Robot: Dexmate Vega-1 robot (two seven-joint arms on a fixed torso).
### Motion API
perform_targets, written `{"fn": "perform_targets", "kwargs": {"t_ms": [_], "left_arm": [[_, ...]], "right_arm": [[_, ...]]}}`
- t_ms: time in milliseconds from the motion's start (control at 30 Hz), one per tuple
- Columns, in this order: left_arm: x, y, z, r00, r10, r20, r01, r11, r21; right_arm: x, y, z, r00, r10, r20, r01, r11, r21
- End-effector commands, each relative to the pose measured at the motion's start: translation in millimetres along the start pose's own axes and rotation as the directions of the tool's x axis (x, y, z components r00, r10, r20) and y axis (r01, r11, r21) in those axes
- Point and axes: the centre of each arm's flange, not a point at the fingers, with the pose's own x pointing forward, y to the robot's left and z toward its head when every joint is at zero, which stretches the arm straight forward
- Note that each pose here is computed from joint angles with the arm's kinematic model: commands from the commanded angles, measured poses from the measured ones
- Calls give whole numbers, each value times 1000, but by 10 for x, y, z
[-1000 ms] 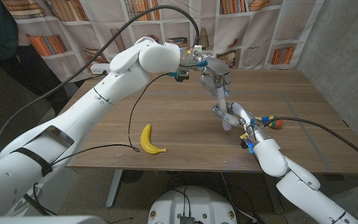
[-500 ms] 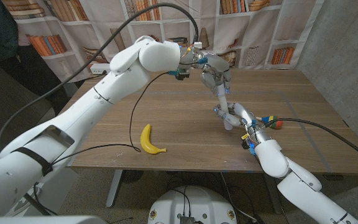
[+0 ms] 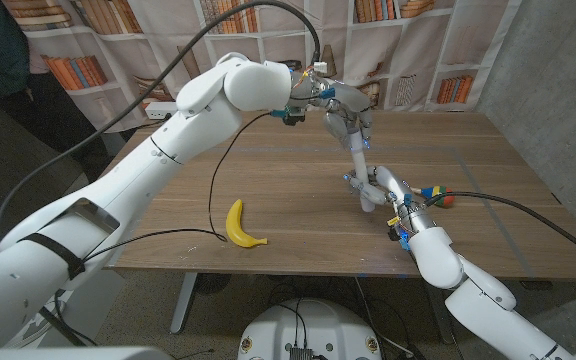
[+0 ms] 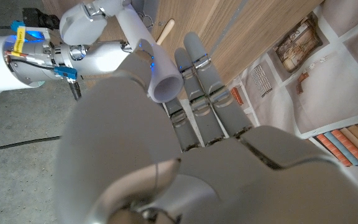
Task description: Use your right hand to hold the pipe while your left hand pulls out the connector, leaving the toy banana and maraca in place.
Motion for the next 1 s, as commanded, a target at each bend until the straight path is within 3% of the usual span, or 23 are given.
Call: {"fn": "perform_targets", "kwargs": {"t_ms": [33,700,1000], "left_arm": [[-46,67,-12,1000,14,-28,-14,1000,8],[-206,236,-42,995,74,-73,-73,997,13],[-239,256,-35,993,72,-92,-70,997,20]], "right_arm": [[-20,-3,15,1000,-18,12,18,1000,-21],[-76,-9,3,998,-52,29,53,998,-31],[-104,9,-16,997,-72,40,73,997,-19]]}}
